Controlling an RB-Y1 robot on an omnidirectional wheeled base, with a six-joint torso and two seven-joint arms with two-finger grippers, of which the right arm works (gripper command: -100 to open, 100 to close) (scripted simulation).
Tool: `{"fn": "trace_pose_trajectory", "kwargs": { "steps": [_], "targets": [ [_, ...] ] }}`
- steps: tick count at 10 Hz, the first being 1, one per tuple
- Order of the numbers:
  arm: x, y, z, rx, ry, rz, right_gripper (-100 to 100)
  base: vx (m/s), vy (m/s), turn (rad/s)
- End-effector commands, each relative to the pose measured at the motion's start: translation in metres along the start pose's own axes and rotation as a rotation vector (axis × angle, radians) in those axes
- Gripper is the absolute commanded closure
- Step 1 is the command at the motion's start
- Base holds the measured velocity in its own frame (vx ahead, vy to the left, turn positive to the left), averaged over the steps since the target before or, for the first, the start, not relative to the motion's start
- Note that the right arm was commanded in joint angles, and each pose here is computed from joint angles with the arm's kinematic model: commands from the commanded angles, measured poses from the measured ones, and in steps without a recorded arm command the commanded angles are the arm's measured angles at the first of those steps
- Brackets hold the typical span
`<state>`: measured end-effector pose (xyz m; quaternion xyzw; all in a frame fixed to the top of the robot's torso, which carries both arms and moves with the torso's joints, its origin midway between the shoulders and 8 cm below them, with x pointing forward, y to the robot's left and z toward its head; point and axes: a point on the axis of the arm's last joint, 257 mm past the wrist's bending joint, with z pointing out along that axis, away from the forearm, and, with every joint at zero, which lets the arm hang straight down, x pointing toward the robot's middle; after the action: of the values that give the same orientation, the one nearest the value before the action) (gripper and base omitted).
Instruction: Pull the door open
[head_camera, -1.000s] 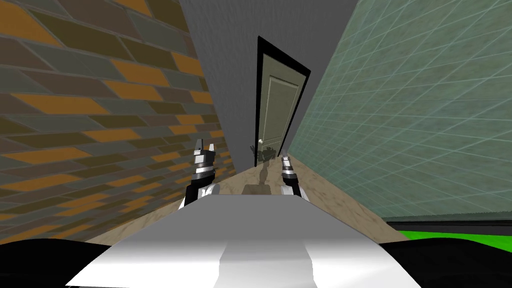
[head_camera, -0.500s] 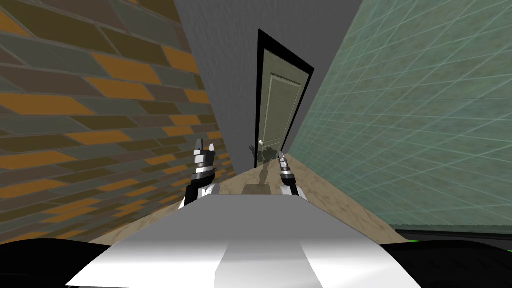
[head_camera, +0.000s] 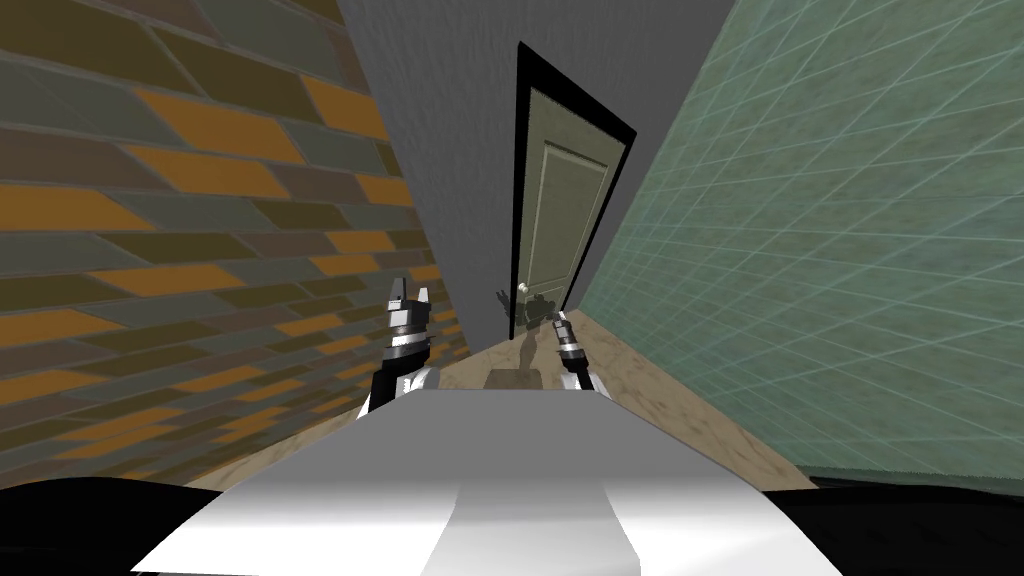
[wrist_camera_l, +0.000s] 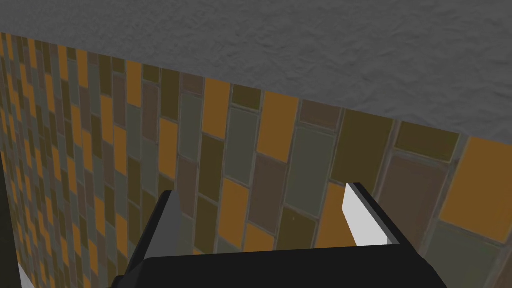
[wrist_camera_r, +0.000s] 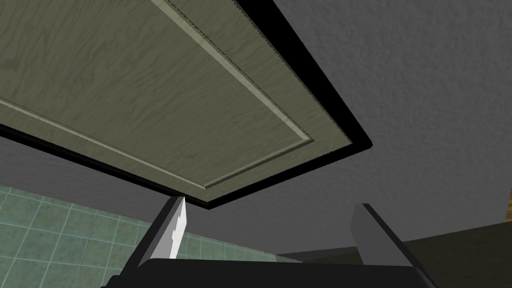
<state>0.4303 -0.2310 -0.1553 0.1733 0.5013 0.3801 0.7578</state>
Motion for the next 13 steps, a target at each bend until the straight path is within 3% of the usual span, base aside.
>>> {"fn": "trace_pose_trajectory", "kwargs": {
  "steps": [1,13],
  "targets": [
    [0.010,-0.009,-0.0013,0.003,0.025,-0.043,-100,0.099,-0.021,0.019],
    [0.072,-0.068,-0.0249,0.012,0.200,-0.309,-100,0.092,-0.011,0.017]
  ]
}}
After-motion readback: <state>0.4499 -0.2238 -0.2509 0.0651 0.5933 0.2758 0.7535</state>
